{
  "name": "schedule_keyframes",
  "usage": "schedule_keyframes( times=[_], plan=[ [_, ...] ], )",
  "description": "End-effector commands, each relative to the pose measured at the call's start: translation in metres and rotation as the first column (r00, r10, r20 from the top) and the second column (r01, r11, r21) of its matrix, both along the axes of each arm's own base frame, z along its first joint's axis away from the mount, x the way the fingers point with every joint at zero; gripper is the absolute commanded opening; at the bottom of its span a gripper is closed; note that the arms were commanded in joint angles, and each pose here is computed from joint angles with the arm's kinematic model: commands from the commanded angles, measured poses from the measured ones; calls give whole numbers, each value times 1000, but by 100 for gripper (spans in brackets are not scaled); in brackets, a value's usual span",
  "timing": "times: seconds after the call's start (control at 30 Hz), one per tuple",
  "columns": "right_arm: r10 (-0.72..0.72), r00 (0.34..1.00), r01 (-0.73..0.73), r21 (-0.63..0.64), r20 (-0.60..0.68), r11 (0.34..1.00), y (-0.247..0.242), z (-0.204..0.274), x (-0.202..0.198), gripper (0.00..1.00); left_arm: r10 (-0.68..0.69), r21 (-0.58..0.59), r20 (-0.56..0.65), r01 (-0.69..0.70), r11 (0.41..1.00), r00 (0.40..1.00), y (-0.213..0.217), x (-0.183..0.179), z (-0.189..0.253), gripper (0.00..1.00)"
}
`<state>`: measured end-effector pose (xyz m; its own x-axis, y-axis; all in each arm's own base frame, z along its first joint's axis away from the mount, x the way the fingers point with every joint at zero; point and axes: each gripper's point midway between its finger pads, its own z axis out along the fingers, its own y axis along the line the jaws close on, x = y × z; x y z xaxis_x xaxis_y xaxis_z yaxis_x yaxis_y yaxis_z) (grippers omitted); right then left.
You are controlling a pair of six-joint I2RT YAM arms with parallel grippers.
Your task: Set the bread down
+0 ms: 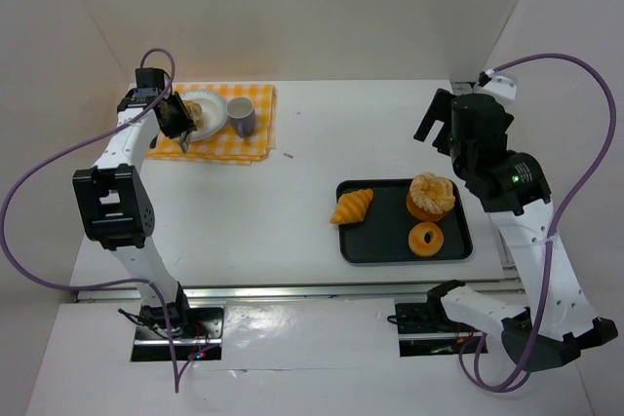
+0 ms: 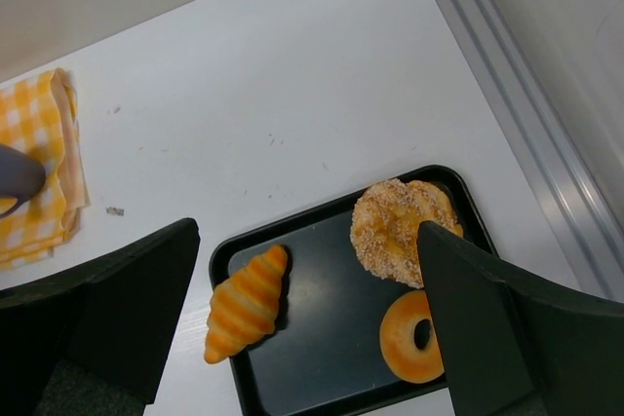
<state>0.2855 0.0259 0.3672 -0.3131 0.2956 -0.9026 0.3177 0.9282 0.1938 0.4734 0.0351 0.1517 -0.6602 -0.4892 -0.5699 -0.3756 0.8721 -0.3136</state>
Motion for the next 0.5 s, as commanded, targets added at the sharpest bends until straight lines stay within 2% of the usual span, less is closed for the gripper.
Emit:
schedule_keyframes(
  times=[0.0,0.07,0.1,0.2,0.3,0.47],
  plan=[
    [12,998,-15,30,68,999,4,18,8,100,6,2,98,-6,1000,995,3,17,32,49],
    [13,998,-15,30,68,999,4,18,8,100,14,14,126,-15,1000,992,4,12,46,69],
    [13,998,-15,30,68,999,4,18,8,100,13,15,137,-16,1000,991,4,11,51,73],
    [12,997,-15,33,75,999,3,19,3,100,11,31,146,-16,999,989,6,7,59,73],
    [19,998,-21,42,66,999,5,14,4,100,19,39,151,-25,999,988,7,1,68,68],
    [19,998,-21,42,66,999,3,13,-1,100,3,39,267,-13,999,964,-4,-18,118,61]
  ],
)
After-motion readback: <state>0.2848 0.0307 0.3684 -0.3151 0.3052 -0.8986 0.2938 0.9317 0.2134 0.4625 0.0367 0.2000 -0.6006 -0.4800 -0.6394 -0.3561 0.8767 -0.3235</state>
